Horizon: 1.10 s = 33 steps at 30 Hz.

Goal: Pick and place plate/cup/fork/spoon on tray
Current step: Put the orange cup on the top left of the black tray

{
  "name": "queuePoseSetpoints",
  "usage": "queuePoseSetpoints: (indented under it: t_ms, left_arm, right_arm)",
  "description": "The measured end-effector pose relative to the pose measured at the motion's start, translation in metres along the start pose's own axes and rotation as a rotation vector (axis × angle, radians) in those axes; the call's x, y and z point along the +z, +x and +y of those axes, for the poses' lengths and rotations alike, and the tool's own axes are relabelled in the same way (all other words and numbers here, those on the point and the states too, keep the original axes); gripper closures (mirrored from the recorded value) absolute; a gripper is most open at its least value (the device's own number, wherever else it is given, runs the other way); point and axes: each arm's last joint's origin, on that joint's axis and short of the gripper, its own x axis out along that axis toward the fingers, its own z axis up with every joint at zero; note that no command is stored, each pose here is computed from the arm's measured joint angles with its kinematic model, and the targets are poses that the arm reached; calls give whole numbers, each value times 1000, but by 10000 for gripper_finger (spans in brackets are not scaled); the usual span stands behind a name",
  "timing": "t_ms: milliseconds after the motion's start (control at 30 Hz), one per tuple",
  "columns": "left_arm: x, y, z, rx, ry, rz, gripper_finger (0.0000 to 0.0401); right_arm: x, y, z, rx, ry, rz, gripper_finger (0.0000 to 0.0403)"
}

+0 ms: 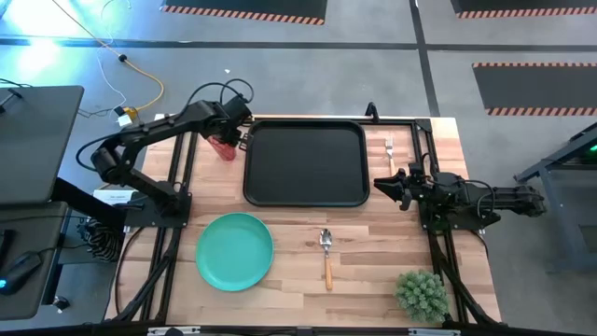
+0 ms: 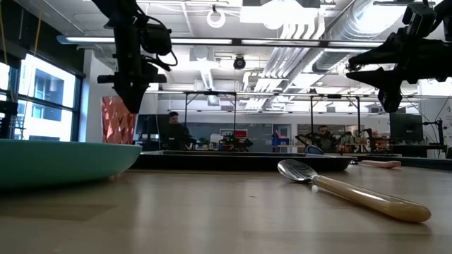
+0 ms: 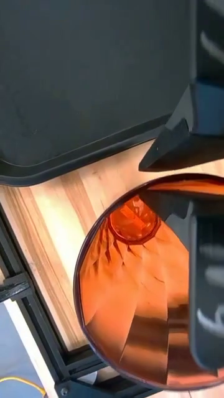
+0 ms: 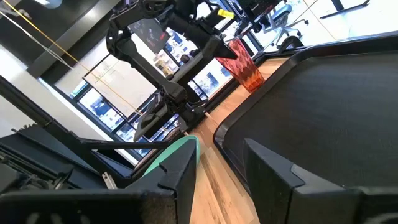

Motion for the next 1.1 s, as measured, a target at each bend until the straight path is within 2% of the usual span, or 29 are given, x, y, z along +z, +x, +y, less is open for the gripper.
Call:
queuePoseSetpoints:
  t_ms: [167,333,500,933,1100]
  left_arm:
    - [0,0,0,1,31,0,392]
    - [1,-3,0,2,64,7,389]
    - [9,-21,1,-9,86,-9,389]
    - [46,-93,-1,-112,96,-255,388]
    - [52,-117,-9,-159,185,-372,388]
  right_arm:
    - [0,0,0,0,0,0,279]
    - [0,0,0,0,0,0,279]
    - [0,0,0,0,0,0,279]
    - [0,0,0,-1,0,-1,279]
    - [0,0,0,-3,0,-2,279]
